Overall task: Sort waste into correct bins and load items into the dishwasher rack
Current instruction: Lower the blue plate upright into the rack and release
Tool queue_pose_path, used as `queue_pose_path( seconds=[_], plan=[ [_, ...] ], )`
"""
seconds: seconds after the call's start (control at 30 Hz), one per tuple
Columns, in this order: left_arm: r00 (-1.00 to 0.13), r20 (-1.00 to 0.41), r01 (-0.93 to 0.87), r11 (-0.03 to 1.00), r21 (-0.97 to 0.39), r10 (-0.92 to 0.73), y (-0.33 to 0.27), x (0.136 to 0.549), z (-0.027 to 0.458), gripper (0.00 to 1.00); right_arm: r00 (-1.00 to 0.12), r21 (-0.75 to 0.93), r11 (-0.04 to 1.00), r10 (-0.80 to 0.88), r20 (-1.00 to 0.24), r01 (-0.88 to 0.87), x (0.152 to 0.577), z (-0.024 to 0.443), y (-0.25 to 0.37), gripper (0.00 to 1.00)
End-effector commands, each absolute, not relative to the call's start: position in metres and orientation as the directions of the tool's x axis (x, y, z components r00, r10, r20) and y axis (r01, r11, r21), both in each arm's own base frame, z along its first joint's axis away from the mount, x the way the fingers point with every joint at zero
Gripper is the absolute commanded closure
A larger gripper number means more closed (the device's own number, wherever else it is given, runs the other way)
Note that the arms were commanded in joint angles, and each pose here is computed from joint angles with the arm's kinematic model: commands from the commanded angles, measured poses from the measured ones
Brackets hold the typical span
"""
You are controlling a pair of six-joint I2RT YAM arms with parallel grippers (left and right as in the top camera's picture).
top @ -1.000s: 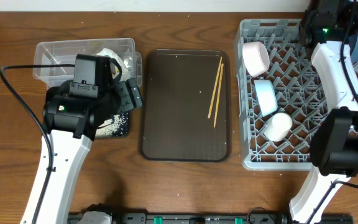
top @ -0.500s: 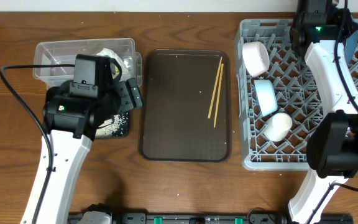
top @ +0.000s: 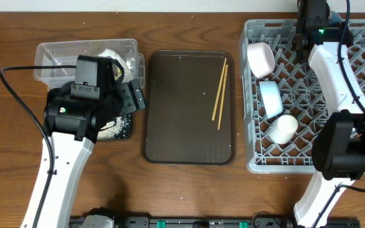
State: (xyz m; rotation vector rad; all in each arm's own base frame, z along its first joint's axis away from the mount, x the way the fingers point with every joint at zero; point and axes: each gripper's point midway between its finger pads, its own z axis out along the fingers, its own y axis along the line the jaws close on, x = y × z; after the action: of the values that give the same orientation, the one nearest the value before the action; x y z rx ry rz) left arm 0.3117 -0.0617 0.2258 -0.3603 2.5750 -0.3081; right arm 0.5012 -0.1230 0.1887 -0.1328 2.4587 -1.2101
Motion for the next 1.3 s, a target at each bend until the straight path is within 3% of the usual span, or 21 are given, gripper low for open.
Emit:
queue_pose_path(
  seconds=[0.0,0.07,0.13,0.17,0.43,0.7,1.03,1.27],
  plan=[
    [-0.835,-0.455,-0.203,0.942,-0.267,-0.309,-0.058,0.311,0.221,0.1,-0.908,-0.718,0.694,-0.266,-0.324,0.053,0.507,0.169,-0.108,0.22],
    [-0.835,-0.455,-0.203,0.942,-0.267,-0.309,-0.058,0.311,0.221,0.1,-0.899,-0.7,0.712,-0.278,-0.339,0.044,0.509,0.171,-0.101,0.15],
    [-0.835,-0.455,-0.203,0.942,-0.267,-0.309,-0.058,0.311,0.221,0.1,-0.878,-0.656,0.754,-0.299,-0.375,0.024,0.513,0.174,-0.086,0.01],
    [-0.835,-0.455,-0.203,0.942,-0.267,-0.309,-0.058,0.311,0.221,0.1,-0.865,-0.633,0.774,-0.309,-0.395,0.013,0.514,0.178,-0.079,0.01],
    [-0.835,-0.455,-0.203,0.942,-0.267,-0.309,-0.058,0.311,0.221,0.1,-0.728,-0.455,0.888,-0.266,-0.632,0.07,0.519,0.241,-0.038,0.01],
    [-0.835,-0.455,-0.203,0.942,-0.267,-0.309,-0.058,0.311,0.221,0.1,-0.65,-0.402,0.909,-0.237,-0.722,0.115,0.505,0.29,-0.034,0.01],
    [-0.835,-0.455,-0.203,0.942,-0.267,-0.309,-0.058,0.311,0.221,0.1,-0.624,-0.301,0.953,-0.213,-0.752,0.037,0.508,0.289,-0.012,0.01],
    [-0.835,-0.455,-0.203,0.942,-0.267,-0.309,-0.058,0.311,0.221,0.1,-0.631,-0.057,0.989,-0.13,-0.765,-0.135,0.496,0.282,0.047,0.01]
  ],
)
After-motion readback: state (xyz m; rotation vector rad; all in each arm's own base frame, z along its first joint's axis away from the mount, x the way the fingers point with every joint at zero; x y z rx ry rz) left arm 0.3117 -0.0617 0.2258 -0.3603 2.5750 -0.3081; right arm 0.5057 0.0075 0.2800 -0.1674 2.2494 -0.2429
